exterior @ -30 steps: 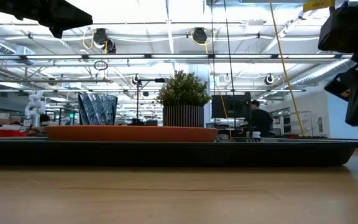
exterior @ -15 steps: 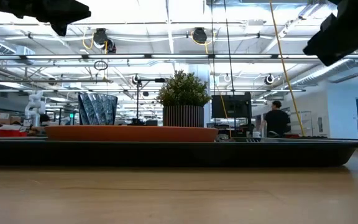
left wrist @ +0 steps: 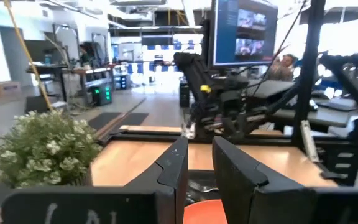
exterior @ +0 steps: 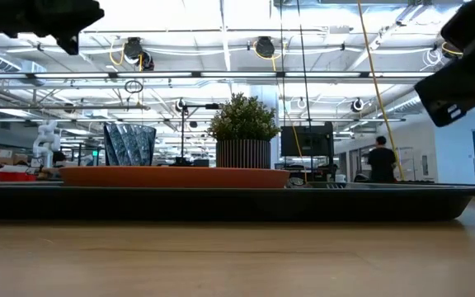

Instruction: Pick and place plate/cup/fork/spoon on tray

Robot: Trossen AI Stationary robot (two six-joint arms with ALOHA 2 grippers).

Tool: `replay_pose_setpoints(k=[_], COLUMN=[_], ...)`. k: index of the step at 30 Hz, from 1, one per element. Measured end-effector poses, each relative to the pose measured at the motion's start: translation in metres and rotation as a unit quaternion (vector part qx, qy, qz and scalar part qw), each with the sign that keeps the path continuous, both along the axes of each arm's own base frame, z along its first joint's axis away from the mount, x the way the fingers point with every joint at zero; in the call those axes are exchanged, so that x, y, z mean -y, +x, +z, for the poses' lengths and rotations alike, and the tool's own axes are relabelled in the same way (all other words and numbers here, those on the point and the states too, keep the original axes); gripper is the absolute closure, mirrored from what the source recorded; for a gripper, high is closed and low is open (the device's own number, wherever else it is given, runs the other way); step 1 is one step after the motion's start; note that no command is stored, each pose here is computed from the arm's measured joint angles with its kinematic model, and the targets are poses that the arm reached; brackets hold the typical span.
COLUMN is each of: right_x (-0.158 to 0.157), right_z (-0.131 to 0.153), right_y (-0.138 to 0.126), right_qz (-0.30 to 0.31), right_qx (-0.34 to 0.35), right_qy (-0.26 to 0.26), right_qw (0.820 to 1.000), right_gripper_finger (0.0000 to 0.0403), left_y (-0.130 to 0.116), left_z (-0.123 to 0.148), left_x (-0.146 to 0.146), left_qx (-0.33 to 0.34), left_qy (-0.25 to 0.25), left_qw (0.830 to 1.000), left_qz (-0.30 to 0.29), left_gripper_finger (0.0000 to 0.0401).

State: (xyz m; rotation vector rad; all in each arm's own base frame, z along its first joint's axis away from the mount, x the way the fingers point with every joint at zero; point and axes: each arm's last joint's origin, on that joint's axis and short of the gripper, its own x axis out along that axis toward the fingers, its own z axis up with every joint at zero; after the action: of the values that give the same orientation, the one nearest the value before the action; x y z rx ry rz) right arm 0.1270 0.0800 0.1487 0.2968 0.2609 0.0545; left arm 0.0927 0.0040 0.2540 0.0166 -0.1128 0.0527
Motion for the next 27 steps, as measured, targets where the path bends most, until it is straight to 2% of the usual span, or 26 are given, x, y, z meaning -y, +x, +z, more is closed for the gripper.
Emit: replay_pose_setpoints(k=[2,6,15,23,27], right_x=[0.004,0.006,0.008,0.016,0.02], right_z=[-0.006,0.004,0.006,0.004,0.003], right_y=[-0.005,-0.007,-0.008,-0.004,-0.002], right_qz=[0.003,0.002,0.01,-0.02,-0.034], right_qx=[0.014,0.071,0.082,0.071,0.064], right_qy=[-0.002,0.027,-0.03,-0.041,-0.046], right_qw=[1.0,0.997,0.996,0.996,0.996], right_gripper_finger=[0.0403,0.0403,0.0403,0.0403,0.0403], left_y=[-0.003,-0.005,-0.008,-0.001,0.003], left_z=[-0.004,-0.018,-0.039,-0.063,-0.077], left_x=[0.0,0.001,-0.002,-0.005,-0.007], left_qx=[0.007,0.012,0.017,-0.012,0.003], left_qy=[-0.009,-0.025,-0.046,-0.089,-0.079], left_qw=[1.0,1.0,0.999,0.996,0.997], left_qz=[-0.008,-0.01,-0.002,-0.02,-0.015], left_gripper_finger=[0.0323,0.0323,0.0323,0.0323,0.0323])
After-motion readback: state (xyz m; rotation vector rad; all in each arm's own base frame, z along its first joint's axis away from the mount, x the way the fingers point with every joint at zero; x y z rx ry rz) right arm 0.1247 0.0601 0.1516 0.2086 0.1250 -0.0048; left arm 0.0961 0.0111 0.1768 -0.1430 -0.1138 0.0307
